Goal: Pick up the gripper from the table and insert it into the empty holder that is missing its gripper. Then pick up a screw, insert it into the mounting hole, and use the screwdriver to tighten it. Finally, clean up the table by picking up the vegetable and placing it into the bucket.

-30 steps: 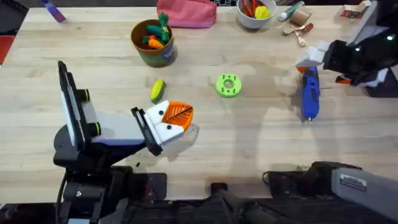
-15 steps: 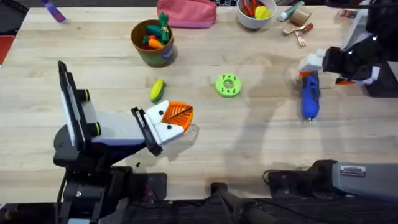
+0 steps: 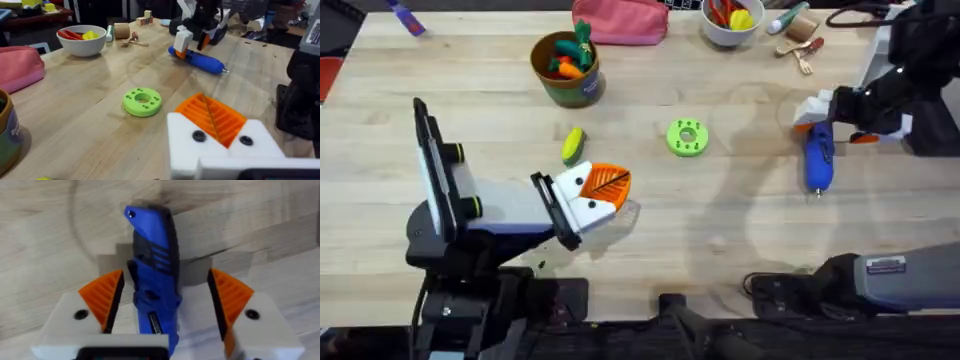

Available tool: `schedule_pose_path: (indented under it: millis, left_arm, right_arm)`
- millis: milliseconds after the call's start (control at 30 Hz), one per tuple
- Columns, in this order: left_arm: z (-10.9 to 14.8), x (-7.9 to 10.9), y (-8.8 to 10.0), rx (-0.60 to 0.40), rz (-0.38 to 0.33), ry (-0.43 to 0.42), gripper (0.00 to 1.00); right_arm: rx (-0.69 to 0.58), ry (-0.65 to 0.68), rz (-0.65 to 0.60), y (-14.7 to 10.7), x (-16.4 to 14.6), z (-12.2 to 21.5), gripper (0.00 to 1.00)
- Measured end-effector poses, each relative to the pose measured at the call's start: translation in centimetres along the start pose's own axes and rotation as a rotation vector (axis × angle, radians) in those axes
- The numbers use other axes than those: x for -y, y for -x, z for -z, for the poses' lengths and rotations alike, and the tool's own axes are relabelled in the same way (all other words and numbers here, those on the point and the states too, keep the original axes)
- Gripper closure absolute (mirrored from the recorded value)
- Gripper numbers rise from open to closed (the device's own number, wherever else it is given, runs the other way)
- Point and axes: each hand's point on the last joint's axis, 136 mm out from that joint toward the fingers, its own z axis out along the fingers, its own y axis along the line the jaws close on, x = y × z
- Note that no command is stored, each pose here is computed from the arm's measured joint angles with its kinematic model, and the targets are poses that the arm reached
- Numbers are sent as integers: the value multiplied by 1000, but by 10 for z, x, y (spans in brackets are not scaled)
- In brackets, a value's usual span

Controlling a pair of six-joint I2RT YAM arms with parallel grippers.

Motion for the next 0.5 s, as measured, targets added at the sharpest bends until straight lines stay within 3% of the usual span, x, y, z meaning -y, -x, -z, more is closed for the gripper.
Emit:
schedule_pose_path:
  millis: [433,500]
  left_arm:
    - [0,0,0,0,0,0,986]
    - [0,0,0,0,1,0,986]
  right_arm:
    - [-43,6,21,-1,-3,-24,54]
    - [-44,16,27,-1,-5,-24,131]
